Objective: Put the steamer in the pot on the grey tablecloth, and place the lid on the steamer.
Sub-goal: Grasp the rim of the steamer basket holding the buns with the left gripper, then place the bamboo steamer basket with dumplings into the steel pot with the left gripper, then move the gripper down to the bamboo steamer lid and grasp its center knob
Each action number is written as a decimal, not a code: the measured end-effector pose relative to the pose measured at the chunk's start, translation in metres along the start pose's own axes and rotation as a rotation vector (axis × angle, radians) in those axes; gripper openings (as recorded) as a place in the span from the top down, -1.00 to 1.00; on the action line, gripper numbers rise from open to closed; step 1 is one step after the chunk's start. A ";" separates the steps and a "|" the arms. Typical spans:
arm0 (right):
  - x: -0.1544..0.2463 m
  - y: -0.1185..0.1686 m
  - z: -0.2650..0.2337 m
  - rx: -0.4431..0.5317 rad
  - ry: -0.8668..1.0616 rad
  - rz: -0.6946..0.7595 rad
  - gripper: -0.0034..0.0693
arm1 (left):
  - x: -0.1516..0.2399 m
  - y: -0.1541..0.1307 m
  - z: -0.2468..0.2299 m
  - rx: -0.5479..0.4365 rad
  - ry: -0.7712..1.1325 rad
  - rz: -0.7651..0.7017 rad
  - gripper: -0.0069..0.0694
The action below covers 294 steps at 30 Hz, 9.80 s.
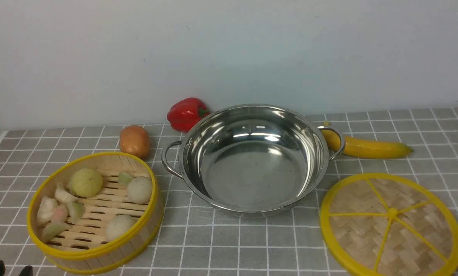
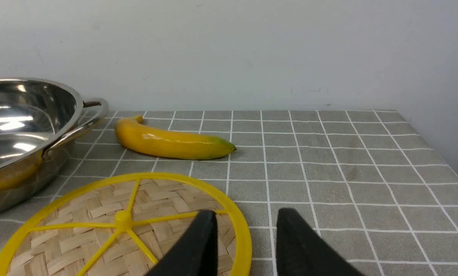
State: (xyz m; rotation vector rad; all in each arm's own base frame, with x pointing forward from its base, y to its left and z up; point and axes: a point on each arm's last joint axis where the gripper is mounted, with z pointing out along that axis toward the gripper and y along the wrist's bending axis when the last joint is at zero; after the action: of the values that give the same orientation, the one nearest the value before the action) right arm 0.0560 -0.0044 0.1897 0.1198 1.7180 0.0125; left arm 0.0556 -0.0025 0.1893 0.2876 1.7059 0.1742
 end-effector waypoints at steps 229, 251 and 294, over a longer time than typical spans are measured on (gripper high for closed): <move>-0.118 0.031 0.027 -0.135 0.402 0.347 0.24 | -0.100 -0.106 0.436 0.452 1.022 -0.096 0.69; -0.115 0.032 0.026 -0.138 0.439 0.347 0.24 | -0.108 -0.106 0.434 0.476 0.992 -0.103 0.01; -0.099 0.108 0.224 -0.117 1.125 -0.237 0.24 | -0.234 0.010 0.078 0.442 0.181 -0.025 0.88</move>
State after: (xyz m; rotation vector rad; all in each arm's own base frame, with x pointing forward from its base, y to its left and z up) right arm 0.2993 0.0809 0.2614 -0.2282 2.8376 0.0044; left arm 0.1647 -0.0636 0.4017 0.5911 1.9173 -0.2053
